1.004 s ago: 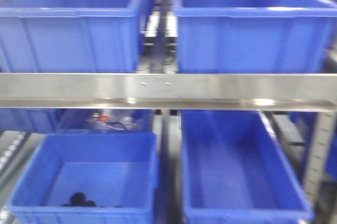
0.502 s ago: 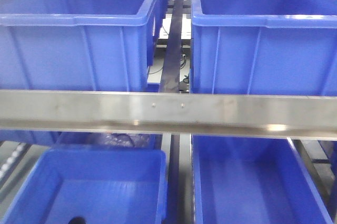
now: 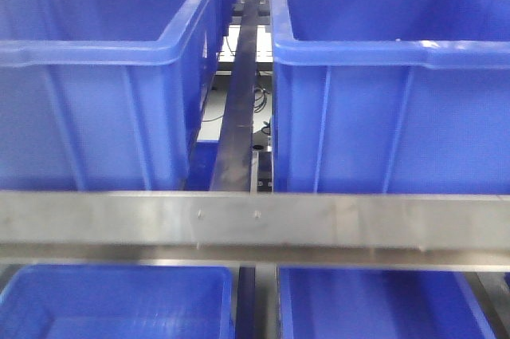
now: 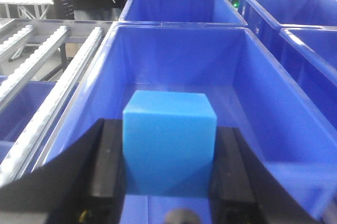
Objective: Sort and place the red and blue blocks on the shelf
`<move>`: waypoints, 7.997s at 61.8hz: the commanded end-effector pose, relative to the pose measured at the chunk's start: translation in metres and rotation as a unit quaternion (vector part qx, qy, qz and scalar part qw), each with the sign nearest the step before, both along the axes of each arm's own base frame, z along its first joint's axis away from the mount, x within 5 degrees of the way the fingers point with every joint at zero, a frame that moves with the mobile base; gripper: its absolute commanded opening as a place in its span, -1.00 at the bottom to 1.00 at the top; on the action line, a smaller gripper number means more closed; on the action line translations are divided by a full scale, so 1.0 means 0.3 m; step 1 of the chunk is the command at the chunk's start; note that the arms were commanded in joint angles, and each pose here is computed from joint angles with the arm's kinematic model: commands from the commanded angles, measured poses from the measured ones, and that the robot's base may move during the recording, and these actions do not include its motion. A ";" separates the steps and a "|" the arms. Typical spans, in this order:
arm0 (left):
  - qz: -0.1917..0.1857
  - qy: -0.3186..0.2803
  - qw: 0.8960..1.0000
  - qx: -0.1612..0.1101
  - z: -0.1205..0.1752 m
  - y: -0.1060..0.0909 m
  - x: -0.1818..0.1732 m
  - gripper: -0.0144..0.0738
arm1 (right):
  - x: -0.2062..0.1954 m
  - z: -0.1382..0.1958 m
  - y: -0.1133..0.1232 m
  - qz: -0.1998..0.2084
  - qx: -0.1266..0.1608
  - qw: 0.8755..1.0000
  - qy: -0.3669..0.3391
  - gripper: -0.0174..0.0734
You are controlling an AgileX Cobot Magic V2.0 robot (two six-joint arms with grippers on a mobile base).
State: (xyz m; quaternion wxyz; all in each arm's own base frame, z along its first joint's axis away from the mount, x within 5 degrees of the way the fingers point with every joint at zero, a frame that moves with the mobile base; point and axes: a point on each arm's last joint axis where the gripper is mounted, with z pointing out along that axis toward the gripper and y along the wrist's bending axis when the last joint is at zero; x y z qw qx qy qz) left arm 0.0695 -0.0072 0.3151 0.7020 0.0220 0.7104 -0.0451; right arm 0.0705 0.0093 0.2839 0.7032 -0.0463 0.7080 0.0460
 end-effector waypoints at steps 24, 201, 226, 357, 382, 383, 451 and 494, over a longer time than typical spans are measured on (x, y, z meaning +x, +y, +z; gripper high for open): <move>0.005 -0.051 0.999 -0.005 0.054 0.003 -0.002 -0.40 | -0.004 0.059 -0.001 -0.002 0.004 0.998 -0.057 -0.49; -0.107 0.069 0.992 -0.002 0.039 -0.228 0.507 -0.23 | 0.548 0.102 0.195 0.072 0.000 0.996 0.047 -0.45; -0.103 0.073 0.992 -0.022 0.039 -0.227 0.508 0.71 | 0.548 0.101 0.194 0.072 0.000 0.996 0.049 0.65; 0.003 -0.063 0.997 -0.043 -0.067 0.000 0.051 -0.40 | -0.011 0.070 -0.026 -0.056 0.051 0.995 -0.058 -0.47; 0.028 -0.068 0.996 -0.041 -0.065 0.015 0.048 -0.40 | -0.051 0.053 -0.018 -0.044 0.048 0.997 -0.042 -0.47; 0.028 -0.068 0.996 -0.041 -0.065 0.015 0.048 -0.40 | -0.051 0.053 -0.018 -0.044 0.048 0.997 -0.042 -0.47; 0.028 -0.068 0.996 -0.041 -0.065 0.015 0.048 -0.40 | -0.056 -0.242 -0.030 -0.063 0.014 0.996 -0.053 -0.47; 0.028 -0.068 0.996 -0.041 -0.065 0.015 0.048 -0.40 | -0.055 -0.247 -0.030 -0.062 0.026 0.997 -0.043 -0.47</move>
